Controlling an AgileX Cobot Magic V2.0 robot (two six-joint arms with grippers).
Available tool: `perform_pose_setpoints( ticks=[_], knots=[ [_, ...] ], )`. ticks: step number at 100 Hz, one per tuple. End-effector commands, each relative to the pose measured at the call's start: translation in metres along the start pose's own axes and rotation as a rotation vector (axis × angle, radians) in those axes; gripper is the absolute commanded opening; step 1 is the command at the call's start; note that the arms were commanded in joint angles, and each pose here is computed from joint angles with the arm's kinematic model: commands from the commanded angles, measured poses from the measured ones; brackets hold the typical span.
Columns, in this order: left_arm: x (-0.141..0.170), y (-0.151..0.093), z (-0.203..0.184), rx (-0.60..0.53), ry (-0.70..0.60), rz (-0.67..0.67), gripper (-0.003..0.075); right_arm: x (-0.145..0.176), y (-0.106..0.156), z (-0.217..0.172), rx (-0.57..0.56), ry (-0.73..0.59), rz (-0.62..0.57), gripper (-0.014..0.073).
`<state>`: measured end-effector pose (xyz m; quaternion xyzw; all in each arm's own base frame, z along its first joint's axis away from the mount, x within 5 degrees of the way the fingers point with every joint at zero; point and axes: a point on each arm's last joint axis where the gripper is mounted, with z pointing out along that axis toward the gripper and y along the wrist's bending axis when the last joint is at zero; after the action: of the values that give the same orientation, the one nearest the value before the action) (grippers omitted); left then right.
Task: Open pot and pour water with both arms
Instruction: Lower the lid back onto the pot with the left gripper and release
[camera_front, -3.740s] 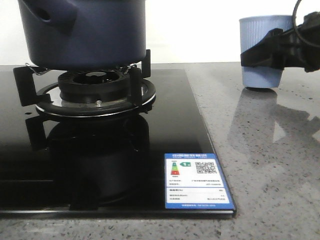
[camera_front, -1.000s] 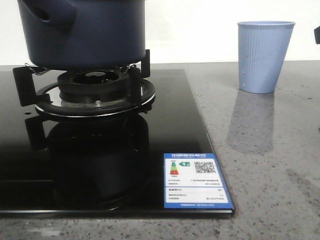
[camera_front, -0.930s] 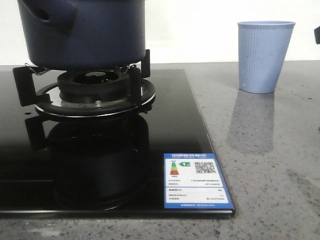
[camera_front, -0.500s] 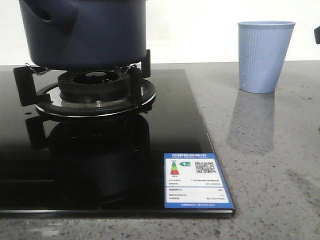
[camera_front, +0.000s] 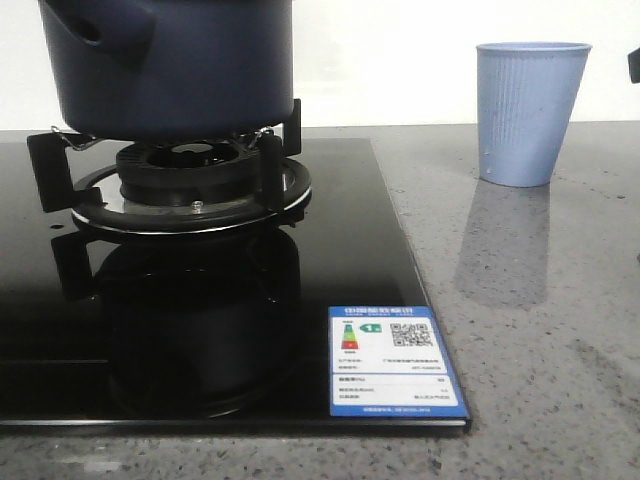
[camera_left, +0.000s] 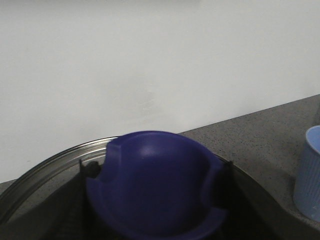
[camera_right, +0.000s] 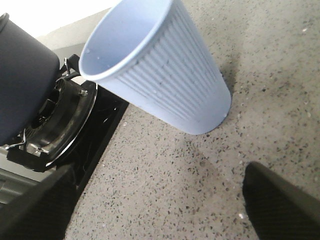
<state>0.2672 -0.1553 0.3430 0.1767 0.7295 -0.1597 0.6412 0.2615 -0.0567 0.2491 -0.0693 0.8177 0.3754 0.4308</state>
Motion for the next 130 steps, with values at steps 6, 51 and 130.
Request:
perform_pose_setpoints(
  ticks=[6, 51, 130],
  knots=[
    [-0.032, 0.0, -0.014, -0.012, -0.147, -0.005, 0.0373, -0.014, 0.017, -0.007, -0.088, -0.069, -0.034, 0.0592],
    [-0.029, -0.001, -0.011, -0.008, -0.131, -0.008, 0.0373, -0.014, 0.017, -0.007, -0.088, -0.069, -0.034, 0.0592],
    [-0.036, -0.001, -0.021, -0.003, -0.15, -0.013, 0.0537, -0.014, 0.018, -0.007, -0.088, -0.07, -0.034, 0.0591]
  ],
)
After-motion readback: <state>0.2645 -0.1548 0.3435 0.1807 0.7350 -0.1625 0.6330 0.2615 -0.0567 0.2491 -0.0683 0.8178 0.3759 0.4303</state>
